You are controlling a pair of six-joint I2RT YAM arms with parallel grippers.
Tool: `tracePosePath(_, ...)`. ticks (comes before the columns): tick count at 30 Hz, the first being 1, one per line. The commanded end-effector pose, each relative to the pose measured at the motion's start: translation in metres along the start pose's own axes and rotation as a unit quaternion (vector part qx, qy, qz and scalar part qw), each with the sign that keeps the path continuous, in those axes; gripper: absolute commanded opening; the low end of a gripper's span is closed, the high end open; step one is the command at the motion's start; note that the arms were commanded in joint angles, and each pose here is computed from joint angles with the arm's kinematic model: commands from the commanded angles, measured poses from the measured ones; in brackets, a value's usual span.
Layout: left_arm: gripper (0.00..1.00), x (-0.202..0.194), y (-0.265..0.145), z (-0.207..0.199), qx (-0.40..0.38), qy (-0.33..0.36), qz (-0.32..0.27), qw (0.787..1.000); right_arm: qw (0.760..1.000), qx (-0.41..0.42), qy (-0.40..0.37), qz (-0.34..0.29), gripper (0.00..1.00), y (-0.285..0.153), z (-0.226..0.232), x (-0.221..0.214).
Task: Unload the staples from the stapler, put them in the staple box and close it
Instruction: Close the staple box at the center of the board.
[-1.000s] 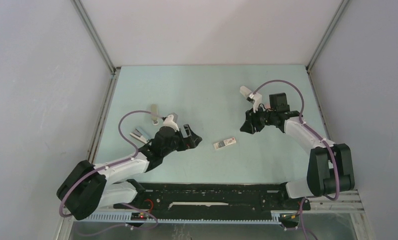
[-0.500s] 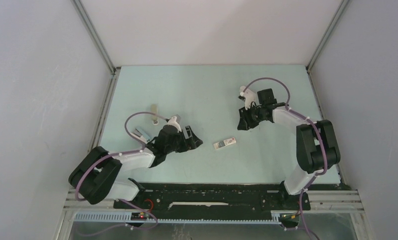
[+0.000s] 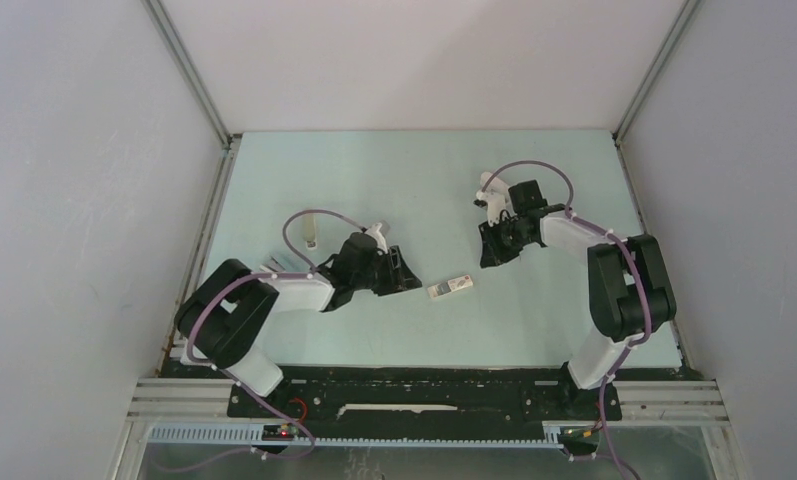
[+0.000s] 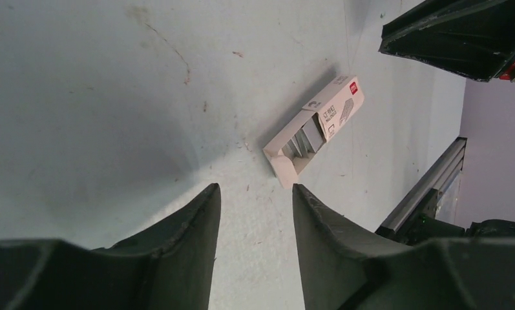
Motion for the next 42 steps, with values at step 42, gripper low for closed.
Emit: tracePosePath(42,0.25,-0.011,0.036,-0.033,-0.045,0.025,0.083,0.995,0.997,0.005,-0.051,0.063,0.26,0.025,0.020,-0.018)
Point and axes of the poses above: each gripper's point midway between its finger pads, its own y axis out along the fingers, its own z axis along the line the jaws close on, x = y × z, the point moved 2 cm from there along -y, back along the fingers, and after that the axes turned 4 degrees about y, right-handed, at the moved point
